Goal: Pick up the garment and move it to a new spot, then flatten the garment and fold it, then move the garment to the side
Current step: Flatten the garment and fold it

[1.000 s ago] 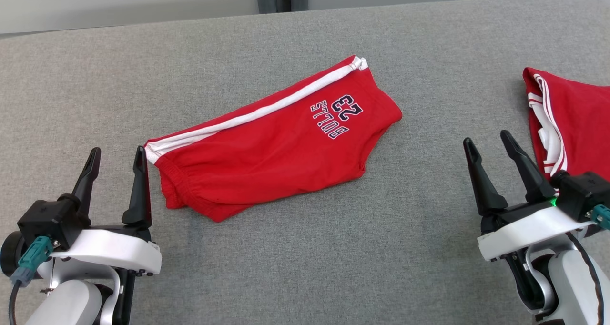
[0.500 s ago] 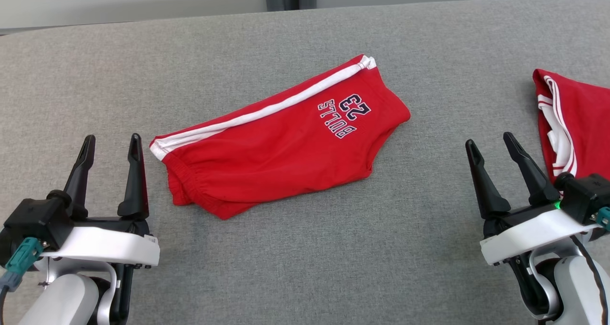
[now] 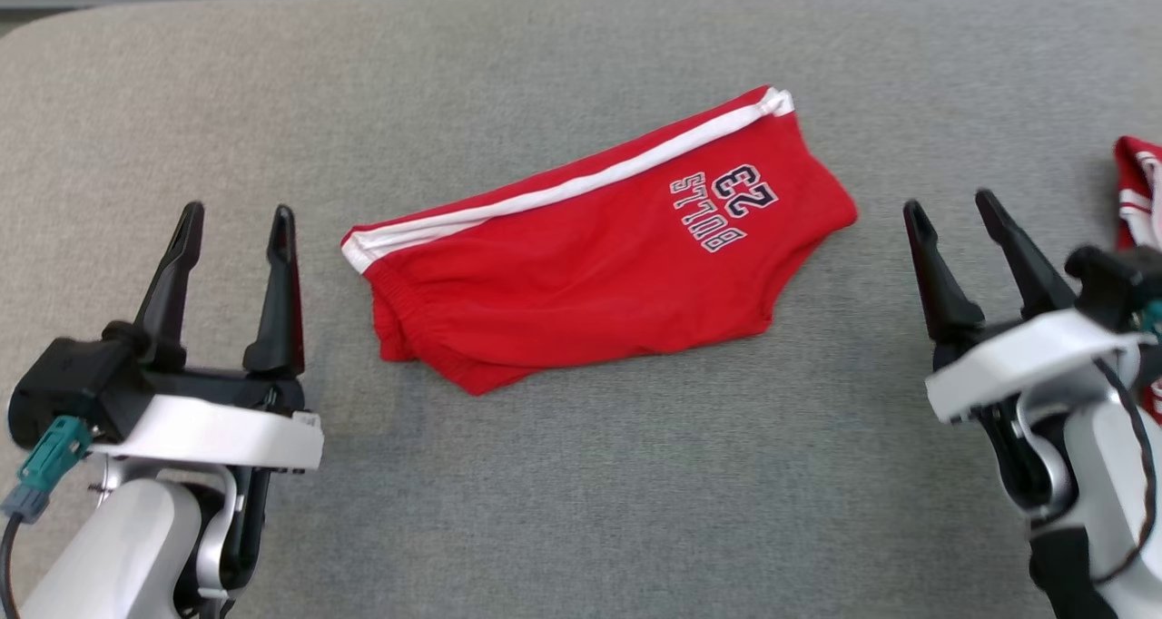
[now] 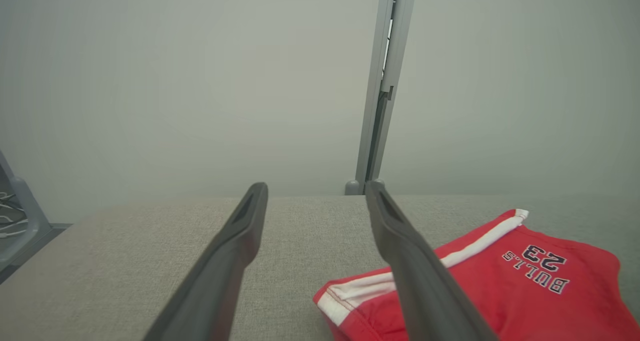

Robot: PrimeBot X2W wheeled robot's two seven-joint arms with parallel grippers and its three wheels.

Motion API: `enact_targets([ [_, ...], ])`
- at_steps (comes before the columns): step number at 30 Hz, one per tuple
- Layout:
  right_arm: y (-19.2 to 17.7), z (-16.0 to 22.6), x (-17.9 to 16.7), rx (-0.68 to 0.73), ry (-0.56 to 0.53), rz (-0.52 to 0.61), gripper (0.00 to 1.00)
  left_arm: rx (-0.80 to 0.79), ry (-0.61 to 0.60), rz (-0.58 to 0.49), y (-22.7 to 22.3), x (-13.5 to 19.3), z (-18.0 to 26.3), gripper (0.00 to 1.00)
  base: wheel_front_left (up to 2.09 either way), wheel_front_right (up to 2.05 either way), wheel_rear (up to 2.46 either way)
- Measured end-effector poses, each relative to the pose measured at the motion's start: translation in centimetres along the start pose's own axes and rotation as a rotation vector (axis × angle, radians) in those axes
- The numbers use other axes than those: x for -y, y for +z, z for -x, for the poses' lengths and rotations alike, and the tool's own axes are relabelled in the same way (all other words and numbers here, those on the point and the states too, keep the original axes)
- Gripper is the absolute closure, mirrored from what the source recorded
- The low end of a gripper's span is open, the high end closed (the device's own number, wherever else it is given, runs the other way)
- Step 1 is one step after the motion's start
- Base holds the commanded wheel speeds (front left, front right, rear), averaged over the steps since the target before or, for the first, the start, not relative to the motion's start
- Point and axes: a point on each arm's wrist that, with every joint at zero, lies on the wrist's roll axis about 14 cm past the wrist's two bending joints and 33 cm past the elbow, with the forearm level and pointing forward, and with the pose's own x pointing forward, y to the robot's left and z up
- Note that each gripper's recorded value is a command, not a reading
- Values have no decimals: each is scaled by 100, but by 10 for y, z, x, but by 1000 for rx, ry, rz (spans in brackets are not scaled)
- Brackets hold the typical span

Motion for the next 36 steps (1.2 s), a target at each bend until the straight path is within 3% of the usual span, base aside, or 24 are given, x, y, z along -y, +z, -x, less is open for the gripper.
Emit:
enact_targets([
  [9,-44,-55,-45,-143,129,-24,0,-14,24,-18,-7,-10,-3,0,0,0,0],
  [15,-87,-53,-54,-319,145,-18,0,-25,34,-18,-11,-14,1,0,0,0,0],
  [21,-94,-56,-55,-374,141,-25,0,-41,29,-11,-18,-12,0,0,0,0,0],
  [22,-97,-55,-55,-385,138,-35,93,-43,28,-10,-18,-12,-1,0,0,0,0],
  [23,-97,-55,-55,-391,134,-42,100,-44,23,-6,-19,-10,-1,0,0,0,0],
  [36,-86,-28,-23,-268,14,-194,100,-29,-9,-1,-16,0,-8,0,0,0,0],
])
